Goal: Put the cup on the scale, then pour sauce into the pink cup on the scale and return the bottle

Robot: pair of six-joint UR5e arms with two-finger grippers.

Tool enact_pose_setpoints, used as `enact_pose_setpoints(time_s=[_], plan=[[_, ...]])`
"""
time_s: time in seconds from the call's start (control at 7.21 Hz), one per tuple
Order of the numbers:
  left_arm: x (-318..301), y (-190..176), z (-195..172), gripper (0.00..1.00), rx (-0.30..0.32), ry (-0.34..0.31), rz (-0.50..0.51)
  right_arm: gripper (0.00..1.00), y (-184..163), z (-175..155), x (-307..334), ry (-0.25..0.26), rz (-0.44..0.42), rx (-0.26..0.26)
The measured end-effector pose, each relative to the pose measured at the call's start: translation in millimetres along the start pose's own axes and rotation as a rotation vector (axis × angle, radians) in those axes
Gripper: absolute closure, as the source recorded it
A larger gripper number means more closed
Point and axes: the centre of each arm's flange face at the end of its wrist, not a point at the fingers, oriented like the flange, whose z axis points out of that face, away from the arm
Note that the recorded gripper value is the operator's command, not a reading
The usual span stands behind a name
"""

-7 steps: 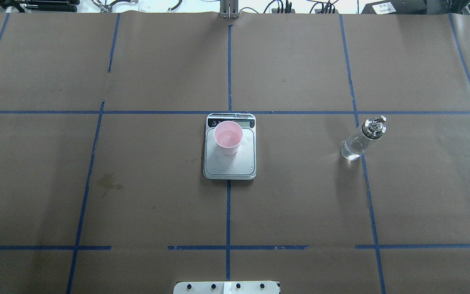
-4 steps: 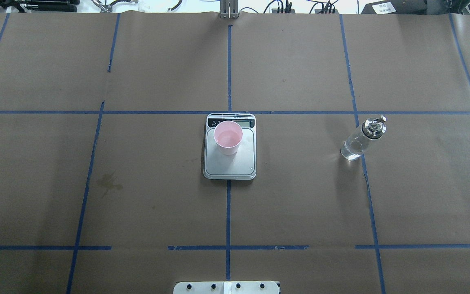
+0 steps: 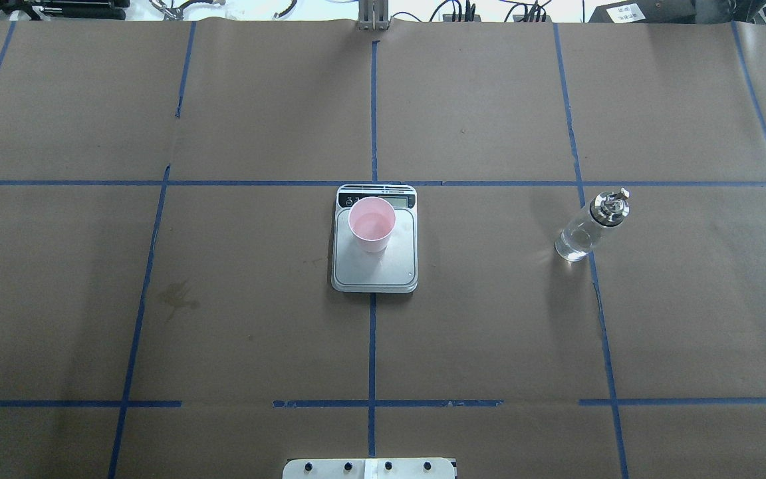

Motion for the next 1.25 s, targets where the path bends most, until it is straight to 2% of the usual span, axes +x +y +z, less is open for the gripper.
enact_pose_setpoints(time_s=[1.25], plan=[[3.0,-0.7,-3.9,0.00,0.008,-0.002,0.005,0.00,0.2,0.9,1.3,0.006,0.009,-0.002]])
